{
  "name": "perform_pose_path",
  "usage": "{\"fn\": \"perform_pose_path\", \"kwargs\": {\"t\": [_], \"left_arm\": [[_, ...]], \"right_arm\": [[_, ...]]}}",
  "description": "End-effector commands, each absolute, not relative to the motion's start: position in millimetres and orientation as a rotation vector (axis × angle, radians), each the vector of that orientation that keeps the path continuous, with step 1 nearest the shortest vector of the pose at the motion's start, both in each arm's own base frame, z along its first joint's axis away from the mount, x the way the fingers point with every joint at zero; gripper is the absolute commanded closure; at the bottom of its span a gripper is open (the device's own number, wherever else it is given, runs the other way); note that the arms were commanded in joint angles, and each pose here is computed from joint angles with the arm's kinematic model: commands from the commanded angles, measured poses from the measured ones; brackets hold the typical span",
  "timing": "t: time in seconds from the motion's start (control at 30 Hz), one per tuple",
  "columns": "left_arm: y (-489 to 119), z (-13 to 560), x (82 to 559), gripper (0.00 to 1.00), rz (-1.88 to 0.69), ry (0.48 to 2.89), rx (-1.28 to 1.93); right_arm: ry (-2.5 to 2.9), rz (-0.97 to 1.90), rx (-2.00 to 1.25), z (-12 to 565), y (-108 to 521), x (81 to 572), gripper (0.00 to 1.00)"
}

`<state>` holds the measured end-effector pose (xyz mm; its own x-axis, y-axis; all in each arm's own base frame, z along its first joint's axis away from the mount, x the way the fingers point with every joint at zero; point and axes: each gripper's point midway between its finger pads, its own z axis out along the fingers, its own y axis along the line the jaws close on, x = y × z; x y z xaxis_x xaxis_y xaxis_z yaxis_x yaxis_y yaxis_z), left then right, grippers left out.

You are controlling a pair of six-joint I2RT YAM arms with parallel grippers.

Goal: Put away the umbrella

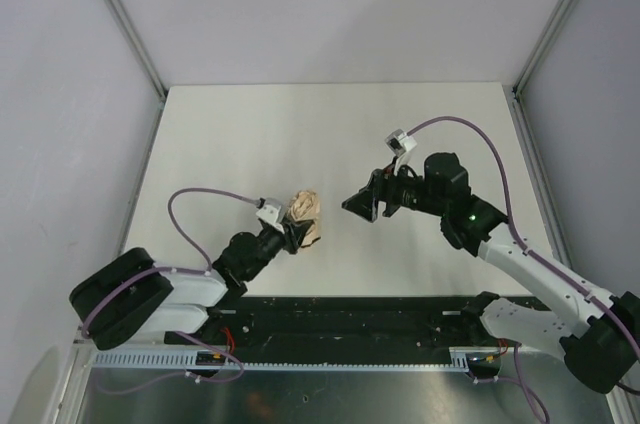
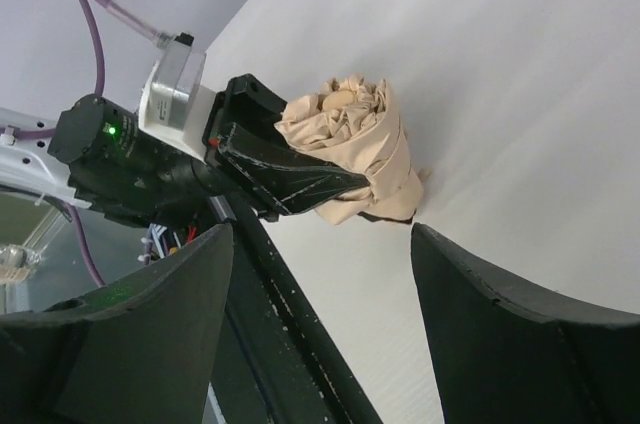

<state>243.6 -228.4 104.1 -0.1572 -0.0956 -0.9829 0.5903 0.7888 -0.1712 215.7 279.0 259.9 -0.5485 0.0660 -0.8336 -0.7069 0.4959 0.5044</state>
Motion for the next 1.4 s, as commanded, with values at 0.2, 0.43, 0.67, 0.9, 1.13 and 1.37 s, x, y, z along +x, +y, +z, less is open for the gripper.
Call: {"fn": "perform_pose_path", "kwargs": {"t": [0.2, 0.43, 0.67, 0.9, 1.13, 1.37], "left_arm": [[-274, 240, 179, 1.00, -1.313, 1.352, 0.375], [-276, 284, 148, 1.00, -1.601, 1.314, 0.420], [-271, 306, 133, 1.00, -1.635, 1.233, 0.494], [-254, 311, 145, 0.26, -1.665, 1.272, 0.428], [-228, 317, 157, 0.01, -1.664, 1.289, 0.346], [-211, 334, 147, 0.04, -1.602, 1.235, 0.422]], "right_arm": [[1.859, 1.379, -0.810, 242, 319, 181, 0.21], [1.784, 1.464, -0.921, 250, 337, 155, 0.19], [1.745, 1.613, -0.926, 260, 353, 143, 0.54], [1.733, 1.679, -0.918, 263, 354, 140, 0.96], [1.752, 1.704, -0.858, 265, 344, 155, 1.00], [1.828, 1.663, -0.710, 257, 327, 192, 1.00]]}}
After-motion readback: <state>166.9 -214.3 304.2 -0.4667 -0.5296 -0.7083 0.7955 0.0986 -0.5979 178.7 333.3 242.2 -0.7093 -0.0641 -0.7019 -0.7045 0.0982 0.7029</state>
